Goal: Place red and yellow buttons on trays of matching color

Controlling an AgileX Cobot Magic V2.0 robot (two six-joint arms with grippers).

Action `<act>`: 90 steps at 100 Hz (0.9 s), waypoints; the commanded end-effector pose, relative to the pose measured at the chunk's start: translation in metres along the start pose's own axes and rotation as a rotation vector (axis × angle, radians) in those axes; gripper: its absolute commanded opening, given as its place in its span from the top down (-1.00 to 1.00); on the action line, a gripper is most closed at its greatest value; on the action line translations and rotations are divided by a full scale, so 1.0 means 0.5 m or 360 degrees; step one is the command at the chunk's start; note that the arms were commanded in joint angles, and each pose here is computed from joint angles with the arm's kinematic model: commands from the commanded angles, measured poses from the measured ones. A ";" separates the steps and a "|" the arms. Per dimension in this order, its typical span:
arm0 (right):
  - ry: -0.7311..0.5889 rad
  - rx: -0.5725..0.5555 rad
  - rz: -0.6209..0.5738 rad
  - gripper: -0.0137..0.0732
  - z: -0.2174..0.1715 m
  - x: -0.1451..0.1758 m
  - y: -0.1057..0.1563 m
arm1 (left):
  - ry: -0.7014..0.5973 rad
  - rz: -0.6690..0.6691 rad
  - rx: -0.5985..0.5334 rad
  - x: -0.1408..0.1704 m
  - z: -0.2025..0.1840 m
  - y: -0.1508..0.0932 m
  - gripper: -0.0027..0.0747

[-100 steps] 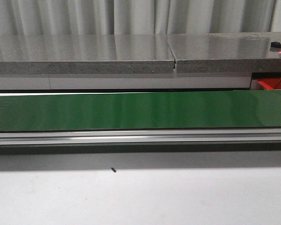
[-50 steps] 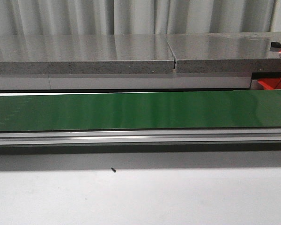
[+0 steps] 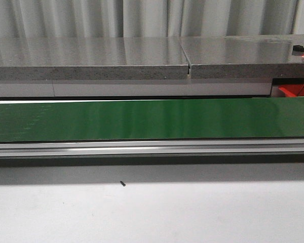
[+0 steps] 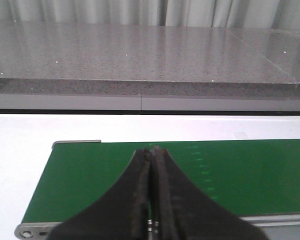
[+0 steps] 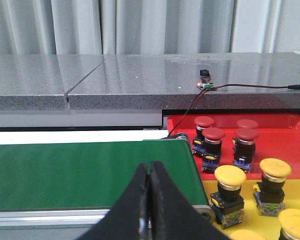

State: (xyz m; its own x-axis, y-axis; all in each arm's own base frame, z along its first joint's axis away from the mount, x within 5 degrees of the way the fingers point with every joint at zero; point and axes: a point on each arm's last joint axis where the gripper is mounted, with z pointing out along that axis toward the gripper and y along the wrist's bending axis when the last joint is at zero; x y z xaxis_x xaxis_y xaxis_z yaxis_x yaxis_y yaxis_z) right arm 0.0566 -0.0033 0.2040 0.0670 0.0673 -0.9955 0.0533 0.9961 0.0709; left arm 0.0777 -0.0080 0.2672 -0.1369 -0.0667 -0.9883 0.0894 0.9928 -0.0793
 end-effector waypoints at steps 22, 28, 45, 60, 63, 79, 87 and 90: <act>-0.0167 -0.0008 -0.0027 0.90 -0.005 -0.026 0.002 | -0.0313 0.0019 -0.0056 0.039 -0.027 0.009 0.98; -0.0167 -0.0008 -0.0027 0.90 -0.005 -0.026 0.002 | -0.0331 0.0019 -0.0055 0.050 -0.030 0.010 0.98; -0.0167 -0.0008 -0.0027 0.90 -0.005 -0.026 0.002 | -0.0392 -0.0017 -0.0074 0.094 -0.034 0.015 0.98; -0.0167 -0.0008 -0.0027 0.90 -0.005 -0.026 0.002 | -0.0408 -0.0038 -0.0091 0.122 -0.033 0.019 0.98; -0.0167 -0.0008 -0.0027 0.90 -0.005 -0.026 0.002 | -0.0420 -0.0046 -0.0090 0.121 -0.033 0.019 0.98; -0.0167 -0.0008 -0.0027 0.90 -0.005 -0.026 0.002 | -0.0448 -0.0048 -0.0089 0.119 -0.033 0.019 0.98; -0.0167 -0.0008 -0.0027 0.90 -0.005 -0.026 0.002 | -0.0438 -0.0048 -0.0090 0.121 -0.033 0.019 0.98; -0.0167 -0.0008 -0.0027 0.90 -0.005 -0.026 0.002 | -0.0438 -0.0048 -0.0090 0.121 -0.033 0.019 0.98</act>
State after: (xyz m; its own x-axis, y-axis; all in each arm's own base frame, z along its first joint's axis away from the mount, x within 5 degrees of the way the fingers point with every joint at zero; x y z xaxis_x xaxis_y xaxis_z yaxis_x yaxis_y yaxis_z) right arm 0.0566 -0.0033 0.2039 0.0664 0.0673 -0.9955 0.0534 0.9961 0.0709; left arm 0.0558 -0.0015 0.2110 0.0527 -0.0951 -0.9941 0.0302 0.9952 -0.0936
